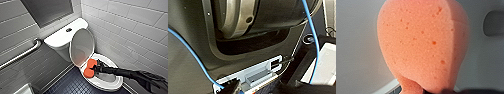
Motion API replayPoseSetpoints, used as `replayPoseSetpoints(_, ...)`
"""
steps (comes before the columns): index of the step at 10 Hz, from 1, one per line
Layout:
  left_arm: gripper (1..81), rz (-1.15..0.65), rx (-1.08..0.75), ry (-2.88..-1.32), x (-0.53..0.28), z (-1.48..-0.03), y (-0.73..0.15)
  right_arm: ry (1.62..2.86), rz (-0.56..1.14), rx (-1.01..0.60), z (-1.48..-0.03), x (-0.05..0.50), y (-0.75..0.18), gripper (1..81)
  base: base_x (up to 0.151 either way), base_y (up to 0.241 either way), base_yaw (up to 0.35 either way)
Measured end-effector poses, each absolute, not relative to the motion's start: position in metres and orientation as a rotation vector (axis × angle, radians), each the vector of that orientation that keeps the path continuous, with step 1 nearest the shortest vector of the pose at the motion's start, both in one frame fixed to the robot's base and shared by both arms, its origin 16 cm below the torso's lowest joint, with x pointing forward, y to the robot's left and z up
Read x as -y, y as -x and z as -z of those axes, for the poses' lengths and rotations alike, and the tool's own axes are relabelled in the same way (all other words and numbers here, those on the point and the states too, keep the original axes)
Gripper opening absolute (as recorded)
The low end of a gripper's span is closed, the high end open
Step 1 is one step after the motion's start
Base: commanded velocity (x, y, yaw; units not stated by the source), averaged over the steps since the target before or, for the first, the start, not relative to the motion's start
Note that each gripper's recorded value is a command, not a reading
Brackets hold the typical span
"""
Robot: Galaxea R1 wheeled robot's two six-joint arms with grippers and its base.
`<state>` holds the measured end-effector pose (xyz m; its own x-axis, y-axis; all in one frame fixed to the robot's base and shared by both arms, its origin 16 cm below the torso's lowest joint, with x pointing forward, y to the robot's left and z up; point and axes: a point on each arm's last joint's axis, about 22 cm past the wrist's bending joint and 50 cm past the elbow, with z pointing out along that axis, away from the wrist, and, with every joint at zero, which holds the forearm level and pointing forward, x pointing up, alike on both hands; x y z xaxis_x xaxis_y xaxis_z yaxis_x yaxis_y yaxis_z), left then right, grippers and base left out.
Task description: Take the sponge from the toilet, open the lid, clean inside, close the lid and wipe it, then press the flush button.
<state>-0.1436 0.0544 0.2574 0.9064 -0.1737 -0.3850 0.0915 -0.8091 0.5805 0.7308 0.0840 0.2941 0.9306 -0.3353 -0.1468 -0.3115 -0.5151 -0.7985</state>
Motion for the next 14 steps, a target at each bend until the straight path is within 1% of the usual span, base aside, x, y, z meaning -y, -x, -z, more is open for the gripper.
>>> replayPoseSetpoints(2, 81.1, 0.567, 0.059, -2.45, -0.054, -0.257, 0.142, 2.119, -0.068, -0.397, -0.302, -0.079, -0.681, 1.0, 0.0, 0.0, 0.0)
replayPoseSetpoints(3, 81.1, 0.567, 0.06, -2.45, -0.055, -0.257, 0.142, 2.117, -0.098, -0.393, -0.3, -0.064, -0.662, 1.0, 0.0, 0.0, 0.0)
replayPoseSetpoints(10, 81.1, 0.571, 0.067, -2.46, -0.064, -0.255, 0.144, 2.199, -0.095, -0.491, -0.296, 0.112, -0.607, 1.0, 0.0, 0.0, 0.0)
replayPoseSetpoints(12, 81.1, 0.556, 0.075, -2.47, -0.069, -0.248, 0.135, 2.236, -0.113, -0.497, -0.306, 0.155, -0.586, 1.0, 0.0, 0.0, 0.0)
replayPoseSetpoints(14, 81.1, 0.539, 0.079, -2.473, -0.071, -0.242, 0.126, 2.255, -0.129, -0.497, -0.326, 0.187, -0.568, 1.0, 0.0, 0.0, 0.0)
